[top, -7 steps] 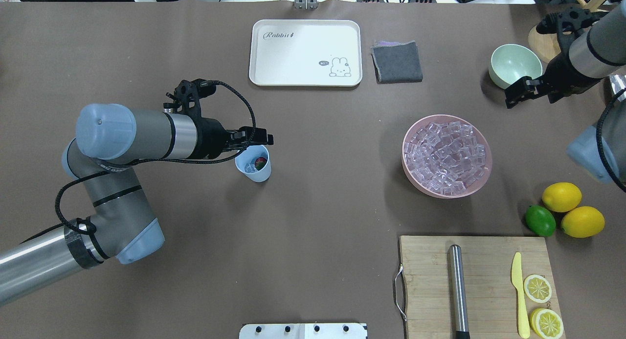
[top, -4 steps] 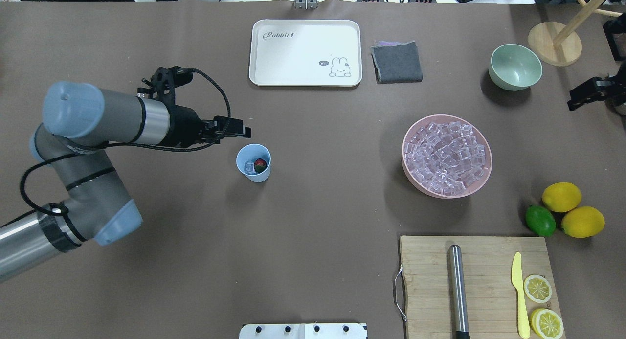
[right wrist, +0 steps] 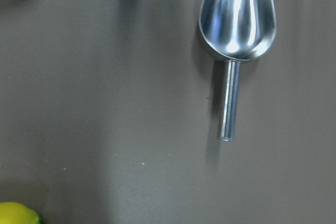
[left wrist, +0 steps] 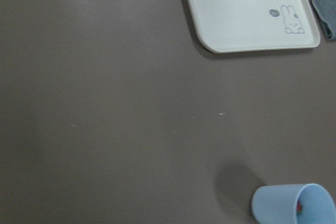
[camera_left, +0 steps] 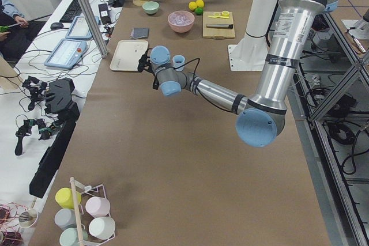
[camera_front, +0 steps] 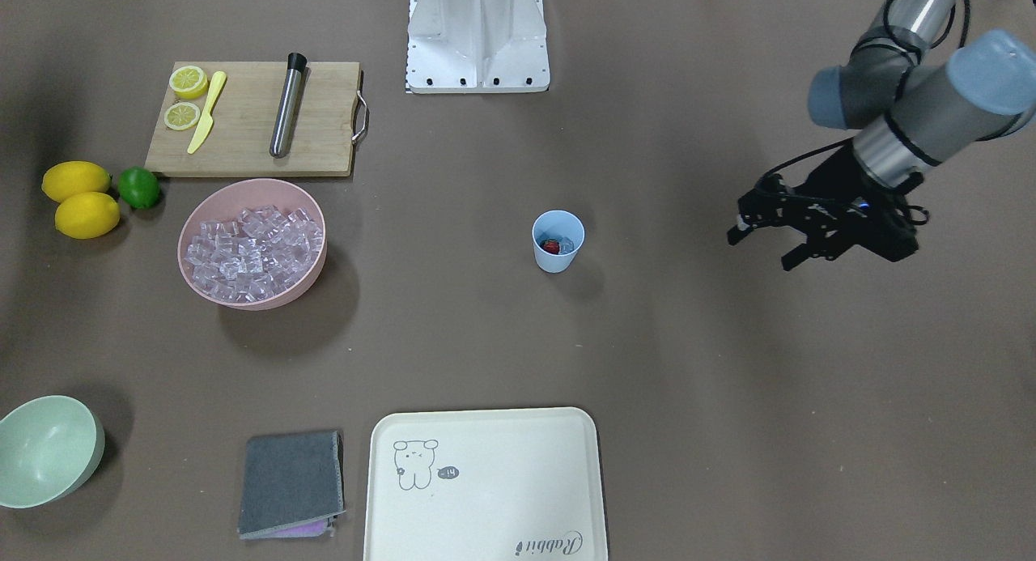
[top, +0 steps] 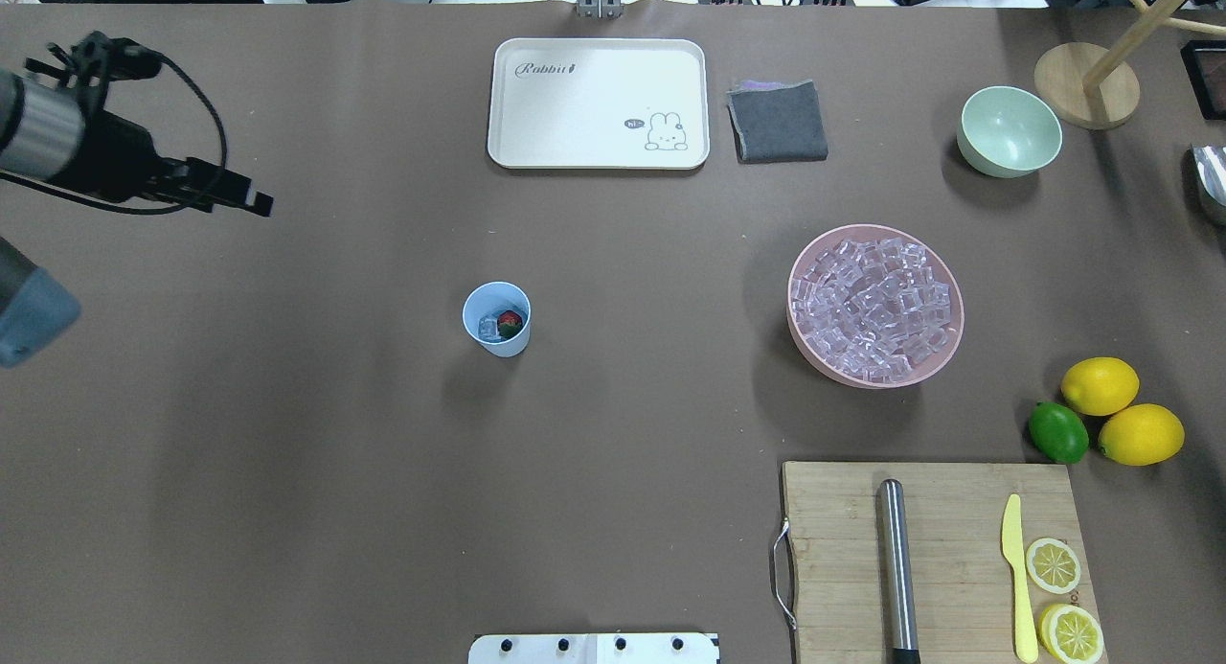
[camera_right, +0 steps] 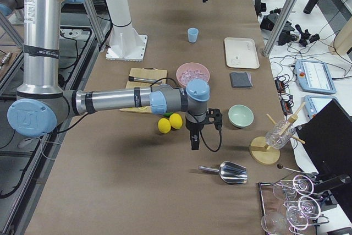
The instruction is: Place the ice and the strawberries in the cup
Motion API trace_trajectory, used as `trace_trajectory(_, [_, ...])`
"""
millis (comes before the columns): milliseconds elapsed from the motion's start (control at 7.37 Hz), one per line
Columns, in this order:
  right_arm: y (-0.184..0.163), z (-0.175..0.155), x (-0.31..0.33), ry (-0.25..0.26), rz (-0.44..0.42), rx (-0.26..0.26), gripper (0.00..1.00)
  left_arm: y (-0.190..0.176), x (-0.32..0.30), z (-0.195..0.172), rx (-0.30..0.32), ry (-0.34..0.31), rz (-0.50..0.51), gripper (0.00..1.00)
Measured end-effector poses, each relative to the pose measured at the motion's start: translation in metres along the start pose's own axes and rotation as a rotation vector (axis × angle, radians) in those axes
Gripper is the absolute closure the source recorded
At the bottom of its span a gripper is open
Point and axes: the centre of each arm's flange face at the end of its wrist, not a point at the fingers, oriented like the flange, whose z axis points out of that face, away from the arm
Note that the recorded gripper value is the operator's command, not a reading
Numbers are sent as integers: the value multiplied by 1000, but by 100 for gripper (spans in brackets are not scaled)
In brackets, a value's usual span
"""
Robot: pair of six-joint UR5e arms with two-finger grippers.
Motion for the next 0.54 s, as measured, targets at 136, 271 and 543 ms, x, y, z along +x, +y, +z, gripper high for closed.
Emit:
trace_trajectory(136, [5,3,22,3,34,-5,0,0,-43,-26,-5,-58,48,1])
trace_trajectory(271, [9,6,35,4,58,-11,0,2,-87,-55,-21,-127,114,1])
trace_trajectory(543, [13,13,46,3,80,-27,0,1,-167,-122,-103,-251,231,1])
